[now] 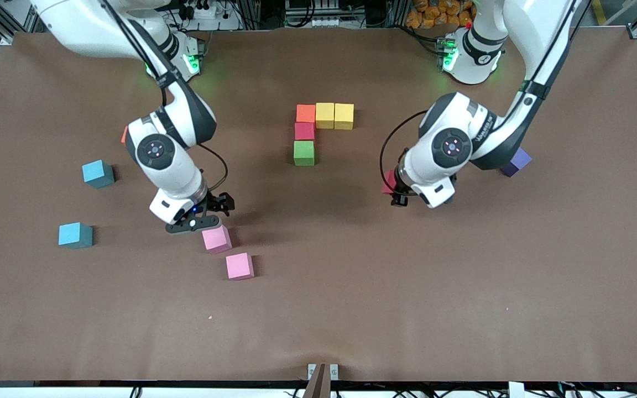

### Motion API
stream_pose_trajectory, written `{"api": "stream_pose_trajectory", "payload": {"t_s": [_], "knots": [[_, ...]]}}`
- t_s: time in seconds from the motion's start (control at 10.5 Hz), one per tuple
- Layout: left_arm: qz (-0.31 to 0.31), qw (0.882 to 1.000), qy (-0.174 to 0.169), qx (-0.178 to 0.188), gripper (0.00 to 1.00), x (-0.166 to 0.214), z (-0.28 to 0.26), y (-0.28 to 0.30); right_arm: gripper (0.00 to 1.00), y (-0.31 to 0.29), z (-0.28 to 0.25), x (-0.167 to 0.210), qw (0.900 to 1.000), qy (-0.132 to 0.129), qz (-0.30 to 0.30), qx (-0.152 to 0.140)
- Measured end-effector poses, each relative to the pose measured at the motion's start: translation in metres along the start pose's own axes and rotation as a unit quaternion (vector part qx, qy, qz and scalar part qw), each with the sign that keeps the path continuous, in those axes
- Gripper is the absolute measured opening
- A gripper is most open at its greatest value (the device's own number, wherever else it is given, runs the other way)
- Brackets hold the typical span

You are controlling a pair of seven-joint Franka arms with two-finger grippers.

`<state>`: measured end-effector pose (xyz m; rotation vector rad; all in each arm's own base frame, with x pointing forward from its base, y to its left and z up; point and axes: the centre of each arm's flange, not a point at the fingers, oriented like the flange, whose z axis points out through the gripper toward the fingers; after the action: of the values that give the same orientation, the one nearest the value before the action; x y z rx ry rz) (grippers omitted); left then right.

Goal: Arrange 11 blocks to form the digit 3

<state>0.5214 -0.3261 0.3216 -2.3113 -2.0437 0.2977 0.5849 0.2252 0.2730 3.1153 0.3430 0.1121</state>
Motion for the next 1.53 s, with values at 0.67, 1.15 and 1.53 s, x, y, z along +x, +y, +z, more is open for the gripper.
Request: {"api": "stream_pose_trajectory", "payload": {"t_s": [0.67, 1.15, 1.53], "knots": [[-0.102, 0.994, 0.007, -0.034, 0.6, -0.06, 0.046, -0.061, 1.0, 0.029, 0.036, 0.027, 0.994, 0.017, -0.104, 0.012], [-0.113, 0.992, 0.028, -0.054, 0.6, -0.103, 0.097, -0.091, 1.0, 0.022, 0.069, 0.025, 0.993, 0.026, -0.108, 0.028], [-0.096, 0.993, 0.031, -0.061, 0.6, -0.132, 0.142, -0.107, 0.89, 0.026, 0.075, 0.023, 0.993, 0.022, -0.111, 0.023]]}}
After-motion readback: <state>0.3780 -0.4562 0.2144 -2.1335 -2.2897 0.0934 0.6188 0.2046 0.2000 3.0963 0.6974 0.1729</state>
